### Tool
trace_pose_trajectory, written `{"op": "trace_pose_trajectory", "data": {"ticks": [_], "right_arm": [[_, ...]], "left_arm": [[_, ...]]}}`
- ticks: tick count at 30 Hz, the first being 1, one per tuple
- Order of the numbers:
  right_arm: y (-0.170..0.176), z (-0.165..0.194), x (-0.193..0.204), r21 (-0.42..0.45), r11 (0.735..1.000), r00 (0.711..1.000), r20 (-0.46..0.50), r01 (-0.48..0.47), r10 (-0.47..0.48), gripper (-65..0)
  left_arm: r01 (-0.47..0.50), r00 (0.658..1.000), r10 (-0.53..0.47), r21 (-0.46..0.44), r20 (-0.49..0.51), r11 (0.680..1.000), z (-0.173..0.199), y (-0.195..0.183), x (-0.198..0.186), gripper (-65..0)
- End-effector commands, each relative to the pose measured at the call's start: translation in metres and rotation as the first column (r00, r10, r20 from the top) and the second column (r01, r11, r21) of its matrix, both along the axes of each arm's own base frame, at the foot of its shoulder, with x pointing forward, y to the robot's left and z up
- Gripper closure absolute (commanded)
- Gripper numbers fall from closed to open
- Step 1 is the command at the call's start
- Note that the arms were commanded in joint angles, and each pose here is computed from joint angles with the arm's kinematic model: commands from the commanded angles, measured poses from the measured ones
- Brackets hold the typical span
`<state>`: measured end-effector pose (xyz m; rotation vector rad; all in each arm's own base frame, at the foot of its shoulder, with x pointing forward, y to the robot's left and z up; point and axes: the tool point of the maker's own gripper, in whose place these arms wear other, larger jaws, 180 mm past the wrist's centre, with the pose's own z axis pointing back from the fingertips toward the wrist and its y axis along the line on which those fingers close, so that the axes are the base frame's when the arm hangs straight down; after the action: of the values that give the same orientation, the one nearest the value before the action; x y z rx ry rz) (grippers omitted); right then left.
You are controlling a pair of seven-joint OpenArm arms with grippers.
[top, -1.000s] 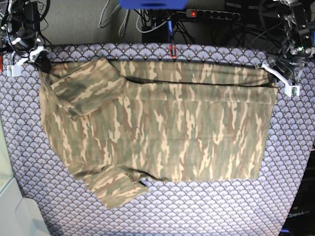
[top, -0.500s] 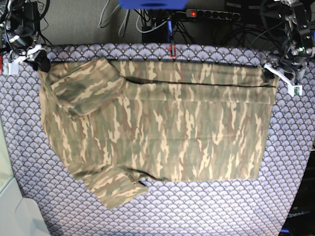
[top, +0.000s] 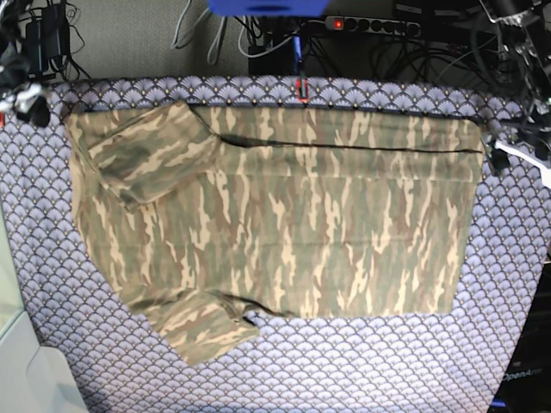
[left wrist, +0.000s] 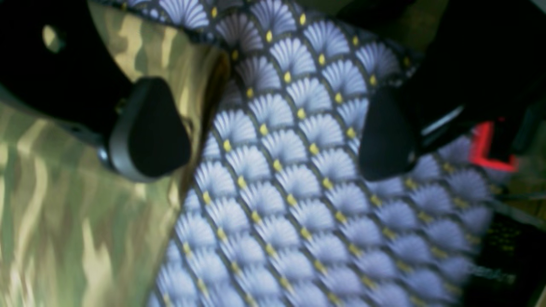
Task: Fold the T-shirt properly
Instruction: 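Move both grippers to the shirt's side edges near the hem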
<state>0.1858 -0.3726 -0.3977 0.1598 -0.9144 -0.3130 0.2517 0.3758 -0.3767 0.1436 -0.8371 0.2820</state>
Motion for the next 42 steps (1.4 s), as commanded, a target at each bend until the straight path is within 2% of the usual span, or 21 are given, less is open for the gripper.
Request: {"op": "trace_pose_trajectory", "data": {"ticks": [1, 6, 8, 12, 17, 24, 27, 29, 31, 37, 41, 42], "right_arm": [[-0.010, 0.023, 0.016, -0.037, 0.999, 0.998, 0.066, -0.015, 0.017, -30.6], [-0.007, 0.053, 0.067, -0.084, 0.993, 0.984, 0.150, -0.088, 0.100, -30.6], [-0.002, 0.061, 0.087, -0.119, 0.983, 0.976, 0.151, -0.136, 0.154, -30.6], [-0.002, 0.073, 0.128, -0.154, 0.983, 0.980, 0.151, -0.103, 0.126, -30.9], [0.006, 0.080, 0.172, -0.119, 0.990, 0.980, 0.176, -0.071, 0.091, -31.0], [0.006, 0.064, 0.209, 0.005, 1.000, 0.985, 0.173, -0.024, 0.023, -31.0], [0.012, 0.073, 0.220, 0.017, 1.000, 0.969, 0.249, -0.007, 0.003, -31.0], [0.012, 0.084, 0.227, 0.020, 1.000, 0.947, 0.322, 0.014, -0.020, -31.0], [0.014, 0.086, 0.229, 0.026, 0.999, 0.936, 0.350, 0.021, -0.028, -31.0], [0.032, 0.078, 0.233, -0.027, 0.997, 0.951, 0.300, -0.066, 0.071, -30.7], [0.052, 0.064, 0.232, -0.067, 0.983, 0.961, 0.210, -0.170, 0.180, -30.9], [0.056, 0.068, 0.237, -0.071, 0.981, 0.958, 0.211, -0.182, 0.194, -30.9]], "left_arm": [[0.005, 0.999, -0.006, 0.031, 0.048, 1.000, 0.017, 0.007, 0.012, -65.0], [0.009, 0.990, -0.015, 0.048, 0.143, 0.999, 0.050, 0.012, 0.050, -65.0], [-0.001, 0.983, -0.006, 0.039, 0.181, 0.999, 0.061, 0.013, 0.064, -65.0], [0.054, 0.984, -0.057, 0.017, 0.171, 0.998, 0.057, 0.000, 0.098, -65.0], [0.158, 0.982, -0.157, -0.003, 0.104, 0.987, 0.033, -0.035, 0.126, -65.0], [0.209, 0.975, -0.213, 0.063, 0.064, 0.976, 0.029, -0.063, 0.150, -65.0], [0.210, 0.975, -0.216, 0.091, 0.059, 0.973, 0.030, -0.068, 0.153, -65.0], [0.208, 0.974, -0.217, 0.118, 0.068, 0.971, 0.039, -0.067, 0.162, -65.0], [0.204, 0.974, -0.214, 0.127, 0.074, 0.971, 0.044, -0.065, 0.166, -65.0], [0.207, 0.974, -0.216, 0.128, 0.067, 0.970, 0.044, -0.065, 0.167, -65.0], [0.211, 0.973, -0.221, 0.129, 0.067, 0.969, 0.043, -0.066, 0.167, -65.0], [0.211, 0.973, -0.220, 0.127, 0.066, 0.969, 0.042, -0.066, 0.167, -65.0]]}}
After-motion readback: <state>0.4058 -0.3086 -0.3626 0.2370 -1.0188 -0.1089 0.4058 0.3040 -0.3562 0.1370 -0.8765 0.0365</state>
